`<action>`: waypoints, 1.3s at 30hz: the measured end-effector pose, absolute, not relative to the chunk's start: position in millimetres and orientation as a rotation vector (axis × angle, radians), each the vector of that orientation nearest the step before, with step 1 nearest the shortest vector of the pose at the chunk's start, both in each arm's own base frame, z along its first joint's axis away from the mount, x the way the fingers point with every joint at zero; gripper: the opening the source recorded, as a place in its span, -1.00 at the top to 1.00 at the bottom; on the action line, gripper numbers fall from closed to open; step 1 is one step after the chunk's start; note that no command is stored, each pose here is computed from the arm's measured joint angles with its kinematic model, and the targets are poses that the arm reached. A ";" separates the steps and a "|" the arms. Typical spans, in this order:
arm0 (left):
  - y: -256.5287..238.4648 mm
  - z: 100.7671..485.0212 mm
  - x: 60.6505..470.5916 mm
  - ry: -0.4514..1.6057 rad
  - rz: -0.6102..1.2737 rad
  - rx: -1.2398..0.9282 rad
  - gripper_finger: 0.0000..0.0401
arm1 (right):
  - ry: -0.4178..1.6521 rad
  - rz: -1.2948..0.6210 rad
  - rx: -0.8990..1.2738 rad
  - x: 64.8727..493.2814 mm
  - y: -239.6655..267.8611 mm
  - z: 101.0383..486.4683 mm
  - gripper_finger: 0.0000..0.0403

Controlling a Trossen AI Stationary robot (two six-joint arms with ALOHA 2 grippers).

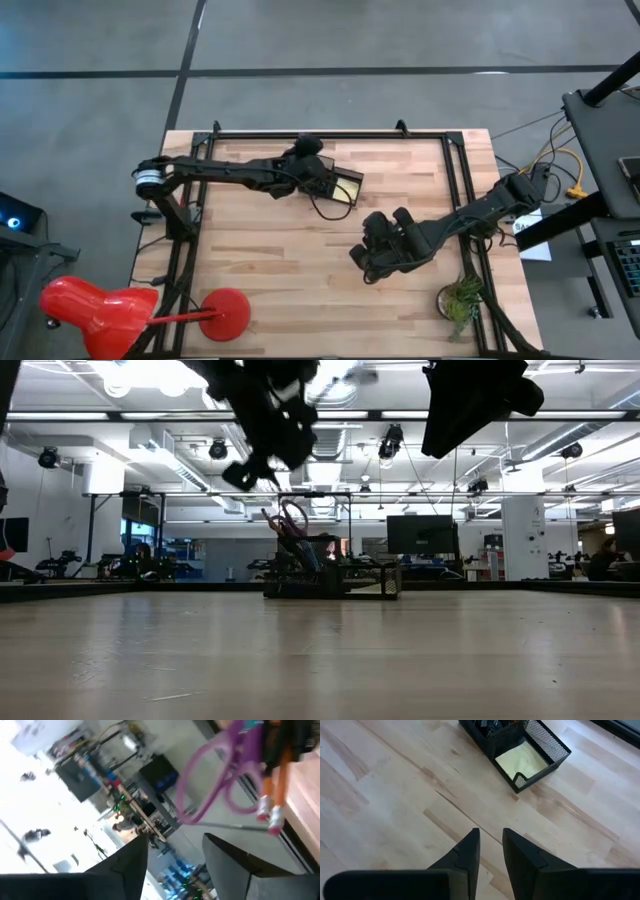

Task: Pick and place office supplies into organizer
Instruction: Return to Home Position

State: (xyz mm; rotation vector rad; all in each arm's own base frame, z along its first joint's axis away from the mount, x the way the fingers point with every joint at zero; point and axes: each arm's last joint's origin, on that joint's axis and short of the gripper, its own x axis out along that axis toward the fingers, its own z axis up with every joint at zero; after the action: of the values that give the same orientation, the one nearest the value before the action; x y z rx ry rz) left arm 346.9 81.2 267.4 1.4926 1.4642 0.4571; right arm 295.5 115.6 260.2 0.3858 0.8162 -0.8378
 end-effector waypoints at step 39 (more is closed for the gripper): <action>-12.9 362.3 185.0 0.278 0.003 -0.326 0.12 | 0.473 -0.603 0.479 138.8 5.0 309.1 0.96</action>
State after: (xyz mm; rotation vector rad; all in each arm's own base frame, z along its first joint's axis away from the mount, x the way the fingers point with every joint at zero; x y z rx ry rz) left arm 185.0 -12.9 362.3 -0.3258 0.2781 0.0031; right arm 138.8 5.0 309.1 0.4791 0.4728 -0.6032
